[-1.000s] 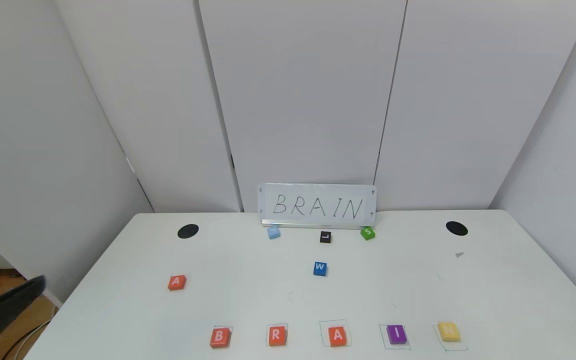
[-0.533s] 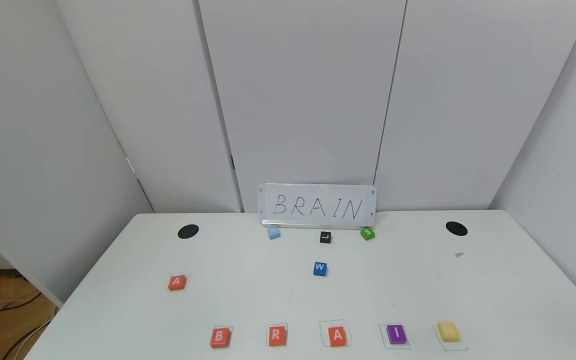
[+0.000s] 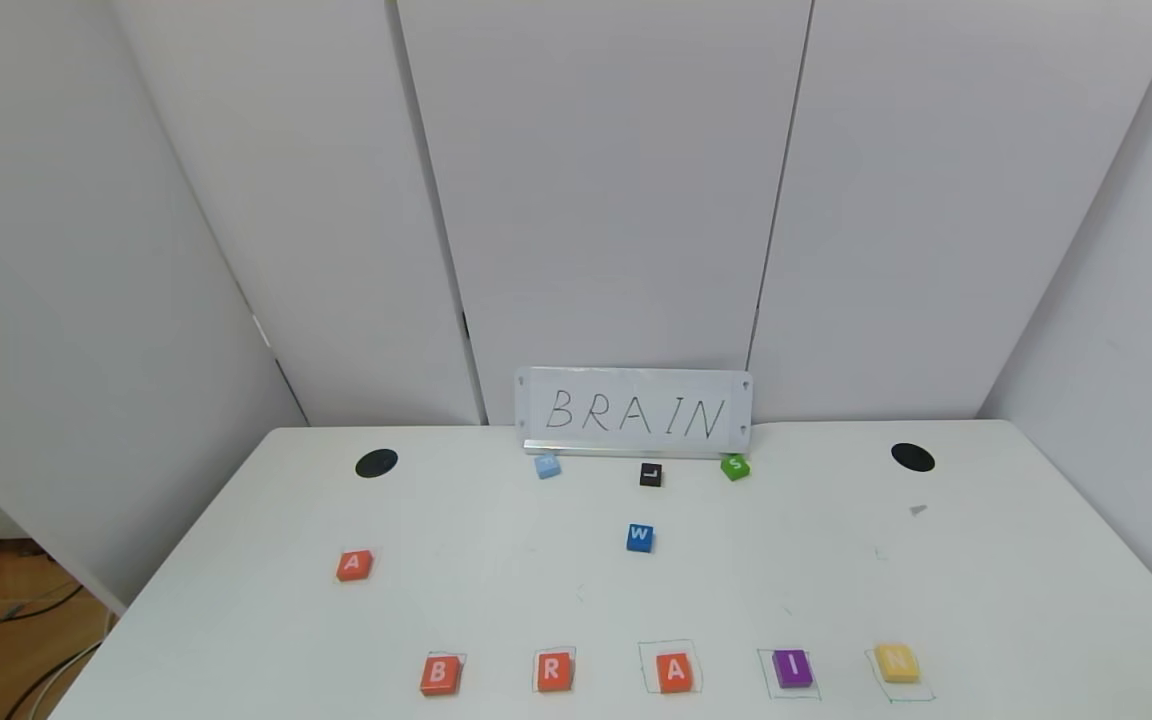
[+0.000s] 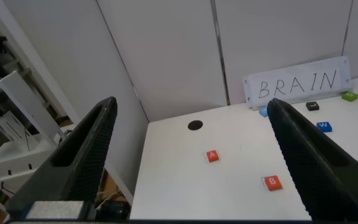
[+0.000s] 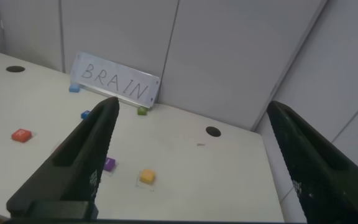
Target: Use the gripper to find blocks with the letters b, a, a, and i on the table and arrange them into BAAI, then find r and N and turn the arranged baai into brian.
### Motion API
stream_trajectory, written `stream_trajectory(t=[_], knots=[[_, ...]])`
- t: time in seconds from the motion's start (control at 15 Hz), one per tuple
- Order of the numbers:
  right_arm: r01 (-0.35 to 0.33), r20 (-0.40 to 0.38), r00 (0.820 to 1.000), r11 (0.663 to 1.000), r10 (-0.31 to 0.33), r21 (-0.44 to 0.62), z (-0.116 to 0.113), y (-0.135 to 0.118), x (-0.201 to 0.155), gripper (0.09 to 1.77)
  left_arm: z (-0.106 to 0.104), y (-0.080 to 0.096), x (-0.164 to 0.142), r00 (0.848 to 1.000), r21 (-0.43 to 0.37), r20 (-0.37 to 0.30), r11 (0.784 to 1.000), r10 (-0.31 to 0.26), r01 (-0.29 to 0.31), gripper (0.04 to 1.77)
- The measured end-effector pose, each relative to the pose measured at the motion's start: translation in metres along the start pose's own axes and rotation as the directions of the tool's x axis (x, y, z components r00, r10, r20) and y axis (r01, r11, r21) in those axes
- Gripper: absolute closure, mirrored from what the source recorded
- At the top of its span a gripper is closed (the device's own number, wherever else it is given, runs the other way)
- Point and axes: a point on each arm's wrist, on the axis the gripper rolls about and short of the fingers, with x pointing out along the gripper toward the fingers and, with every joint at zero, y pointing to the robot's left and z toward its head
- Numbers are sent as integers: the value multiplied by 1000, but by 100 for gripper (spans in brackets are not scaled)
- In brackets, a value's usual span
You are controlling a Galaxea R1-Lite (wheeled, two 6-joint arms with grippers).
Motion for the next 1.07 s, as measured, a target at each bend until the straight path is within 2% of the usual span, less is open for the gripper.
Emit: stream_trajectory(t=[0.07,0.13,0.33,0.47,0.53,0.73,0.8,0.93,1.07], knots=[[31,4,1000,1000,-31,2,-7,0,2,15,-2,-2,-4,1000,-1,15,1000,0,0,9],[57,39,998,998,-57,8,-10,0,4,15,-7,-3,-9,1000,-6,30,1000,-4,4,9],[124,182,975,992,-128,34,-27,-1,18,15,-33,-9,-20,999,-17,49,1000,-10,11,9],[158,221,962,987,-162,38,-48,1,25,15,-49,-12,-18,996,-71,83,997,33,-27,9],[167,208,963,985,-173,43,-58,2,28,15,-57,-13,-13,993,-96,98,994,62,-53,9],[189,85,978,981,-193,53,-79,4,32,15,-85,-20,3,984,-122,140,988,108,-91,9],[205,-3,979,977,-205,53,-89,5,33,15,-99,-23,9,986,-122,131,988,107,-91,9],[227,-148,965,972,-216,56,-104,7,32,15,-128,-31,18,994,-120,58,989,90,-82,9],[212,-220,958,971,-184,111,-111,9,31,15,-150,-36,20,996,-134,-71,989,55,-64,9]])
